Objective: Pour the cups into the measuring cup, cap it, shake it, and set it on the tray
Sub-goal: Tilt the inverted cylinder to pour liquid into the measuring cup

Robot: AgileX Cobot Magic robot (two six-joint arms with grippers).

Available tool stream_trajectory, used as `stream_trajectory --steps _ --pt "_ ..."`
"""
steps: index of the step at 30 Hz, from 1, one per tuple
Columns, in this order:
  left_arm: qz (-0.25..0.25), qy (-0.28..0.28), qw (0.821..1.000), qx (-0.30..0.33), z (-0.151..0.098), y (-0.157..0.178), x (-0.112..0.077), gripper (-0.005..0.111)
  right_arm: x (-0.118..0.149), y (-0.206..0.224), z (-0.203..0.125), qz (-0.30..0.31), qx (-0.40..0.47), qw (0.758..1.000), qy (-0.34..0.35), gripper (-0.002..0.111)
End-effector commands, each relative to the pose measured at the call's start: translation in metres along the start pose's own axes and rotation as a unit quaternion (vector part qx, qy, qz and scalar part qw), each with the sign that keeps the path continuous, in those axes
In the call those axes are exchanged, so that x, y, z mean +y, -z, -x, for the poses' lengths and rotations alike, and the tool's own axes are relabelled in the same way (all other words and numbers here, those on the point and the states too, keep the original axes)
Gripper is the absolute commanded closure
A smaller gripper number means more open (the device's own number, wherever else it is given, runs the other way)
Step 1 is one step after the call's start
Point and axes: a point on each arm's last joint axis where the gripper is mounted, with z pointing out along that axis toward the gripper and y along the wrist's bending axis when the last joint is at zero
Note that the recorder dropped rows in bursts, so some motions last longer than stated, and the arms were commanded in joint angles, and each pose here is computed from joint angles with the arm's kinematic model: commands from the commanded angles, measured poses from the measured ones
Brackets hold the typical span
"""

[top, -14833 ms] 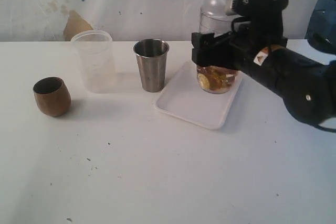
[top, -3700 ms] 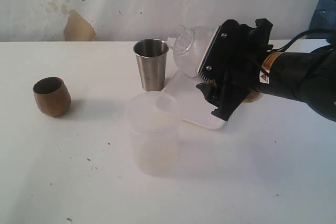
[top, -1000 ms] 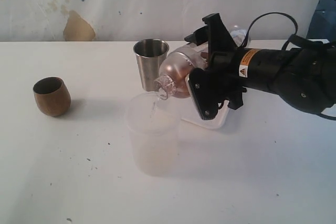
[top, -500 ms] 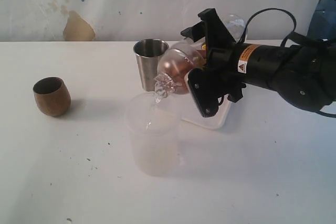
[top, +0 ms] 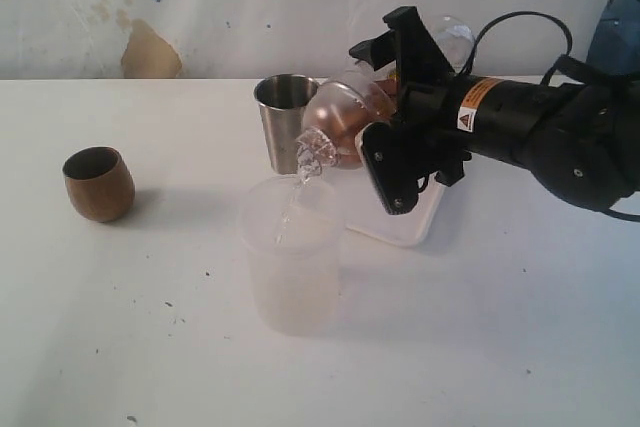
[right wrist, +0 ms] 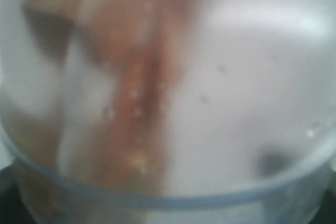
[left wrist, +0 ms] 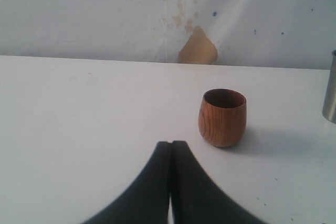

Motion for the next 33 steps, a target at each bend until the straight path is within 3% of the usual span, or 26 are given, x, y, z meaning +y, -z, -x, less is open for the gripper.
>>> stream_trajectory --steps 1,20,33 --pt "0.000 0.003 1.000 0.001 -0.0017 0.0000 0.0000 0.107 -0.0130 0.0023 -0.0073 -0.047 0.011 0.999 -0.002 0.108" --pt "0.000 0.003 1.000 0.001 -0.0017 0.0000 0.0000 0.107 -0.0159 0.0030 -0.0099 -0.065 0.020 0.995 0.079 0.108" --pt "0.000 0.003 1.000 0.001 -0.0017 0.0000 0.0000 0.107 -0.0203 0.0037 -0.0097 -0.089 0.021 0.992 0.088 0.108"
